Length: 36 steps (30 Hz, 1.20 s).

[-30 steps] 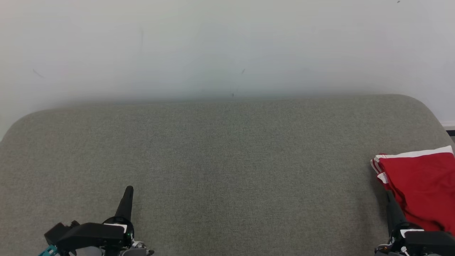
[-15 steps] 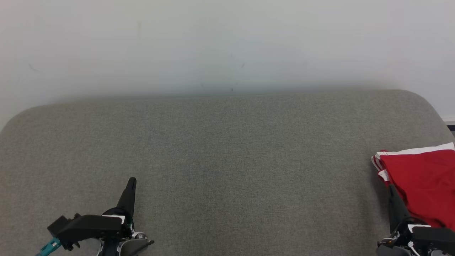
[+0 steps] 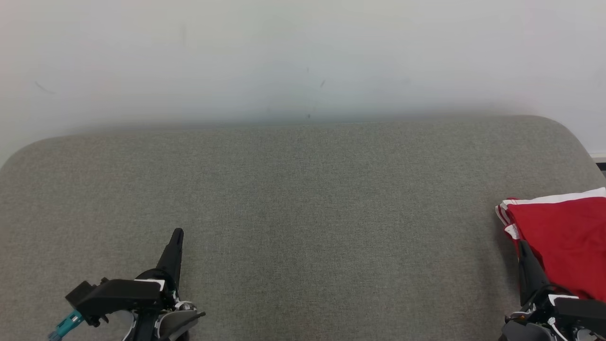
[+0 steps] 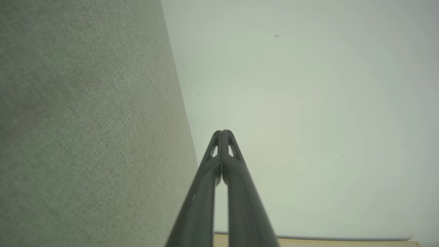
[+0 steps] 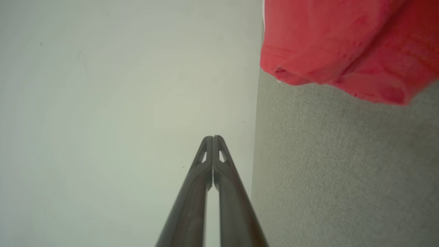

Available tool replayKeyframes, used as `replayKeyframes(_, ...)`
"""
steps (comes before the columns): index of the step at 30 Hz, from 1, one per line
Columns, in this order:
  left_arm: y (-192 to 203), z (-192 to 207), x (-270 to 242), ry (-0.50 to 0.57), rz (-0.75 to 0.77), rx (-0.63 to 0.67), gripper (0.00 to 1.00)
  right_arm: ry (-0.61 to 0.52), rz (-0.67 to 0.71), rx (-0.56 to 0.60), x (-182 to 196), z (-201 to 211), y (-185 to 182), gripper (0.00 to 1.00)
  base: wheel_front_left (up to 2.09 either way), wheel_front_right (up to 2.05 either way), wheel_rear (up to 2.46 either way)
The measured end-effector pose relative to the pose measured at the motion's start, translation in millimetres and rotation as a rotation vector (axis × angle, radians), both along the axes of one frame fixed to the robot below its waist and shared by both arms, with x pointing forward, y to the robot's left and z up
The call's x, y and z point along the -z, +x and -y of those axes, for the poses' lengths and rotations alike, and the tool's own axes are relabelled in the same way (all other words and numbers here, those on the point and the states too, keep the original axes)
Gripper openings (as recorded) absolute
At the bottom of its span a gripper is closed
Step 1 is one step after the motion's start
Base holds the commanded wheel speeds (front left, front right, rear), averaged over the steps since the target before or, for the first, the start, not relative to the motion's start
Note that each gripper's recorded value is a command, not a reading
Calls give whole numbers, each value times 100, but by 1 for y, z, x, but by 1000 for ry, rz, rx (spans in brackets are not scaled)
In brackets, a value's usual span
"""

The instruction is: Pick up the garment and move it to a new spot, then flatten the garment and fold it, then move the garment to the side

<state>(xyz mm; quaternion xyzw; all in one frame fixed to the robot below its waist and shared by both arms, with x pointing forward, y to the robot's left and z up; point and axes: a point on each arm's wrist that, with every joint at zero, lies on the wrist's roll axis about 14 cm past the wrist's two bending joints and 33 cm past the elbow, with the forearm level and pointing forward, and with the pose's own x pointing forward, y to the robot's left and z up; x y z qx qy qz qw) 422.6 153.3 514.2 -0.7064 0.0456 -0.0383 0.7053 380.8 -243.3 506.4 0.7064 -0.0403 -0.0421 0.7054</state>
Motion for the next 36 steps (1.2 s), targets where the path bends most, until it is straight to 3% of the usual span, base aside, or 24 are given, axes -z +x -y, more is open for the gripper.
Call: replayKeyframes(36,0,0,0,0,0,0,0,0,0,-1,0,0,0,0,0,0,0)
